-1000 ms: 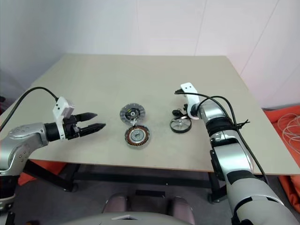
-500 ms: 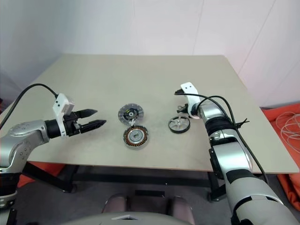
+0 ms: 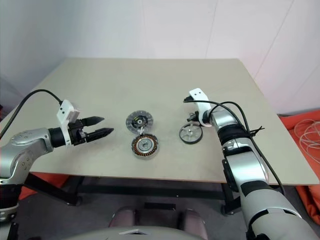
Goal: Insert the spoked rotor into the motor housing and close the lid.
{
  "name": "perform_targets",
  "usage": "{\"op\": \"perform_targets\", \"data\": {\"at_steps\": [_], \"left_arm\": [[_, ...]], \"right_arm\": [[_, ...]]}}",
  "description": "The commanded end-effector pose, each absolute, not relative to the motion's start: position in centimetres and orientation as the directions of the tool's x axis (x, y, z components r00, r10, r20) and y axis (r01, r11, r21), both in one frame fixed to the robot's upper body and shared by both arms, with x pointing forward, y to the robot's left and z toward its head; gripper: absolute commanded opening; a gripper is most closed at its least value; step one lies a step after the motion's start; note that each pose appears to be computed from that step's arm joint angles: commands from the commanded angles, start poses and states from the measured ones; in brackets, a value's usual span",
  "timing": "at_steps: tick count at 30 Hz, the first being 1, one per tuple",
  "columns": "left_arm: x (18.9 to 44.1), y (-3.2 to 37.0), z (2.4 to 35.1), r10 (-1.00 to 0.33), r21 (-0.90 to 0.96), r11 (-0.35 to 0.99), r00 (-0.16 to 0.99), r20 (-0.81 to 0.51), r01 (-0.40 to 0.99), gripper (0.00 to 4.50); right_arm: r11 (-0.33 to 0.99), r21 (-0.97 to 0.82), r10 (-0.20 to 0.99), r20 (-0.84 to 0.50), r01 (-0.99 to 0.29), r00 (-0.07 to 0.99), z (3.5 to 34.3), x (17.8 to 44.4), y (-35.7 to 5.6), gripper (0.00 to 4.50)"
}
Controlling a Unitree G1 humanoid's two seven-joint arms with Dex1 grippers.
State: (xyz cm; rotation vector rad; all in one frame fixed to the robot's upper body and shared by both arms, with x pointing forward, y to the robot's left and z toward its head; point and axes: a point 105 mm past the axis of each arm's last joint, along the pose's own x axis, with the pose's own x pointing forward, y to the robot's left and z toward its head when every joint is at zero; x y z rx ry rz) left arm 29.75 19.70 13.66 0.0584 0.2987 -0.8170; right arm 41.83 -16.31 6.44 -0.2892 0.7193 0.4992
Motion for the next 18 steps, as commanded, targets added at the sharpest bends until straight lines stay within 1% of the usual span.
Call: {"op": "perform_targets", "data": {"at_steps": [1,10,18], "left_arm": [[30.0,19.5,14.8,-0.716,-0.022,0.676,0.65,-0.256,0.736,3.95],[30.0,19.5,14.6,-0.715,-0.025,0.677,0.649,-0.259,0.736,3.95],[30.0,19.4,14.4,-0.715,-0.018,0.675,0.648,-0.263,0.737,3.95]], "right_arm": [[0.831,-0.09,0.349,-0.685,-0.55,0.639,7.4,41.8,-16.3,1.32],[0.842,-0.095,0.347,-0.66,-0.531,0.667,8.7,42.5,-16.1,4.47],[0.864,-0.073,0.347,-0.631,-0.498,0.694,9.0,43.4,-15.4,4.47]]}}
